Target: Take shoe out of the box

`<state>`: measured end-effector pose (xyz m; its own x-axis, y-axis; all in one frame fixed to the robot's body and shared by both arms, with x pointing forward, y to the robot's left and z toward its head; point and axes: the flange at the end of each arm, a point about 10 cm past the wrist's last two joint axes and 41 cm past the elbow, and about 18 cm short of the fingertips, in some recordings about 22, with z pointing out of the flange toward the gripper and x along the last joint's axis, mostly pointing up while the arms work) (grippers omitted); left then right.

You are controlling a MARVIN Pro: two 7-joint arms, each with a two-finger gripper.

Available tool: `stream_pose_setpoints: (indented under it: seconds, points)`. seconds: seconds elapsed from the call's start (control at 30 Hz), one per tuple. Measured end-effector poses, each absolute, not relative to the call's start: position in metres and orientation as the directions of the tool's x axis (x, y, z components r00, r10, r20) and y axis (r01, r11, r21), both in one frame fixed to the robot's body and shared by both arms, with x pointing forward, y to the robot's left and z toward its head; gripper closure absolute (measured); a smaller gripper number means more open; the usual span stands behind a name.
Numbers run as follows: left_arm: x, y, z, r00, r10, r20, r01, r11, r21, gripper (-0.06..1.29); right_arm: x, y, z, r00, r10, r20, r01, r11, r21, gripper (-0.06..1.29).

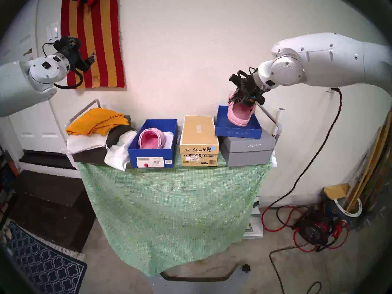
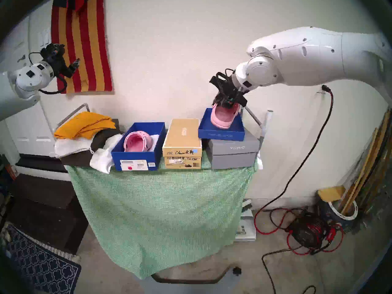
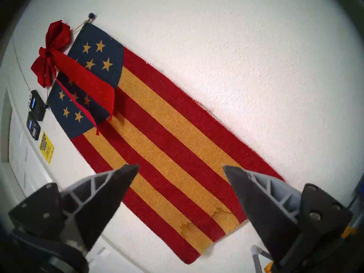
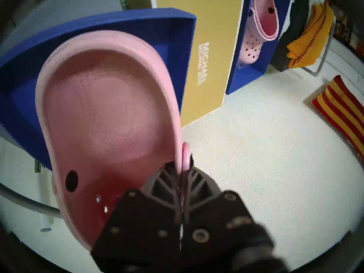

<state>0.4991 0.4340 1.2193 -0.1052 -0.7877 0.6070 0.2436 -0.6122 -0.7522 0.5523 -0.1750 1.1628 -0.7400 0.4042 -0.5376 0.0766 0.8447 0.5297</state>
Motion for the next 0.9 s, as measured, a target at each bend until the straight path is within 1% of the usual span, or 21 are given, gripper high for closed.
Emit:
stream_pose_setpoints:
  seconds: [0.13, 0.2, 0.27, 0.3, 0.33, 0.37, 0.4, 0.7, 0.9]
  points:
    - [0.499, 0.434, 1.219, -0.105, -0.788, 0.607, 0.244, -0.612, -0.752, 0.03, 0.555, -0.173, 1.161, -0.755, 0.402, -0.518, 0.086, 0.844, 0.53, 0.97]
    - [0.499, 0.434, 1.219, -0.105, -0.788, 0.607, 0.244, -0.612, -0.752, 0.03, 0.554, -0.173, 1.16, -0.761, 0.402, -0.509, 0.091, 0.843, 0.53, 0.92]
    - [0.499, 0.434, 1.219, -0.105, -0.788, 0.607, 0.244, -0.612, -0.752, 0.03, 0.554, -0.173, 1.159, -0.767, 0.402, -0.5, 0.096, 0.842, 0.53, 0.77]
    - [0.499, 0.434, 1.219, -0.105, -0.788, 0.607, 0.244, -0.612, -0.752, 0.03, 0.554, -0.173, 1.159, -0.768, 0.404, -0.497, 0.099, 0.842, 0.531, 0.54]
    - [0.499, 0.434, 1.219, -0.105, -0.788, 0.607, 0.244, -0.612, -0.752, 0.03, 0.553, -0.174, 1.159, -0.77, 0.407, -0.492, 0.104, 0.84, 0.532, 0.37]
    - [0.499, 0.434, 1.219, -0.105, -0.788, 0.607, 0.244, -0.612, -0.752, 0.03, 0.553, -0.175, 1.159, -0.77, 0.408, -0.49, 0.106, 0.84, 0.533, 0.26]
    - [0.499, 0.434, 1.219, -0.105, -0.788, 0.607, 0.244, -0.612, -0.752, 0.03, 0.553, -0.177, 1.159, -0.771, 0.412, -0.486, 0.112, 0.839, 0.533, 0.02]
    - [0.499, 0.434, 1.219, -0.105, -0.788, 0.607, 0.244, -0.612, -0.752, 0.03, 0.546, -0.185, 1.168, -0.765, 0.43, -0.479, 0.13, 0.832, 0.539, 0.01]
    - [0.499, 0.434, 1.219, -0.105, -0.788, 0.607, 0.244, -0.612, -0.752, 0.03, 0.544, -0.183, 1.208, -0.673, 0.464, -0.576, 0.068, 0.814, 0.577, 0.01]
